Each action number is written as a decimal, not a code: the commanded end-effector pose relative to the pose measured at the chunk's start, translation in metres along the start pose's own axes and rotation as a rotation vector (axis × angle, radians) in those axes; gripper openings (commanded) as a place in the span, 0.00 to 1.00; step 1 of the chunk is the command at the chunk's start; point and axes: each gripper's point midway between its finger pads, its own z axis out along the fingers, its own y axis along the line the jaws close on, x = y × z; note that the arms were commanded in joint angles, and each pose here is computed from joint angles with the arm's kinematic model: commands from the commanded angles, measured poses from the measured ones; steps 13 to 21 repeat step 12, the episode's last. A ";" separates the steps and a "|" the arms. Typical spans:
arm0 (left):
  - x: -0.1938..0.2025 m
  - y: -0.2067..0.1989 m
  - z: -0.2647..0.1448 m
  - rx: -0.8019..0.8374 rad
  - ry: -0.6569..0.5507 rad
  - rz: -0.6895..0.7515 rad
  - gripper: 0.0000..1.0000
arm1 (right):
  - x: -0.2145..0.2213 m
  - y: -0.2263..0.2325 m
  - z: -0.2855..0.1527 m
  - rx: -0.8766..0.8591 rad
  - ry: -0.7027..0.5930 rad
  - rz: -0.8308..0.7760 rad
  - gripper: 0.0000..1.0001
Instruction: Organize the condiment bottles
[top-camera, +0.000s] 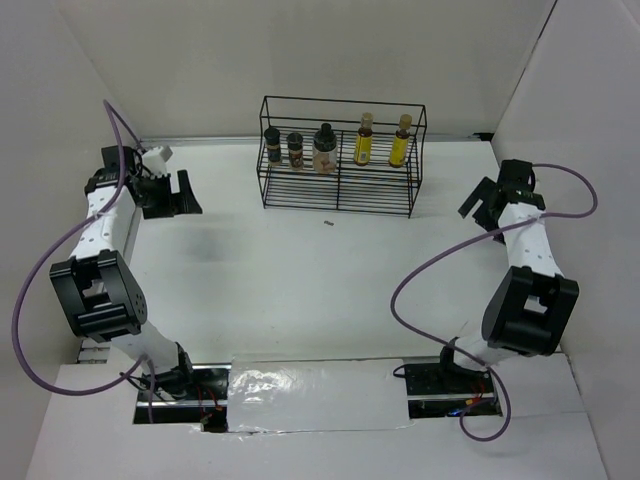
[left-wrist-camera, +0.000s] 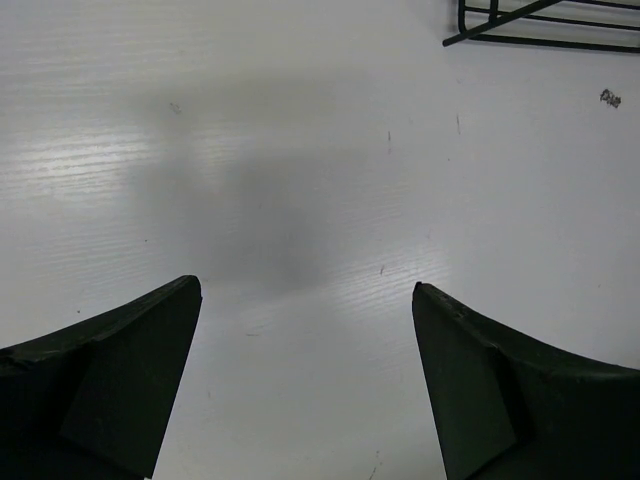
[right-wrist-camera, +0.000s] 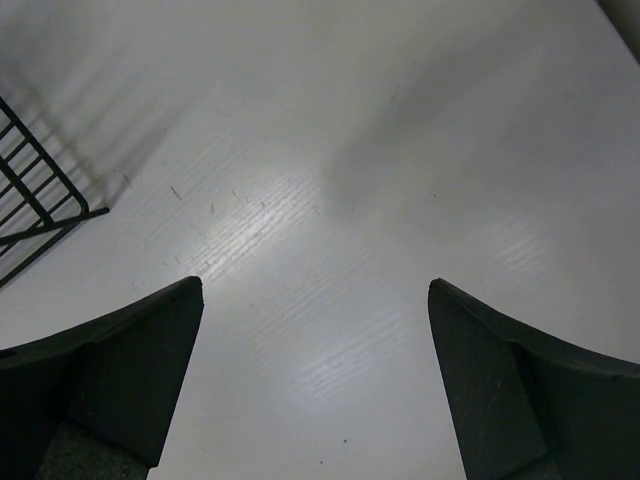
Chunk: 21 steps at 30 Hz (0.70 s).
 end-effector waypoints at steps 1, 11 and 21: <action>-0.027 -0.016 -0.019 0.046 -0.098 0.068 0.99 | -0.030 0.014 -0.002 -0.013 -0.033 0.020 1.00; -0.032 -0.019 -0.013 0.078 -0.074 0.067 0.99 | -0.028 0.021 0.001 -0.062 -0.026 -0.031 1.00; -0.032 -0.018 -0.011 0.080 -0.069 0.069 0.99 | -0.031 0.023 -0.002 -0.075 -0.042 -0.031 1.00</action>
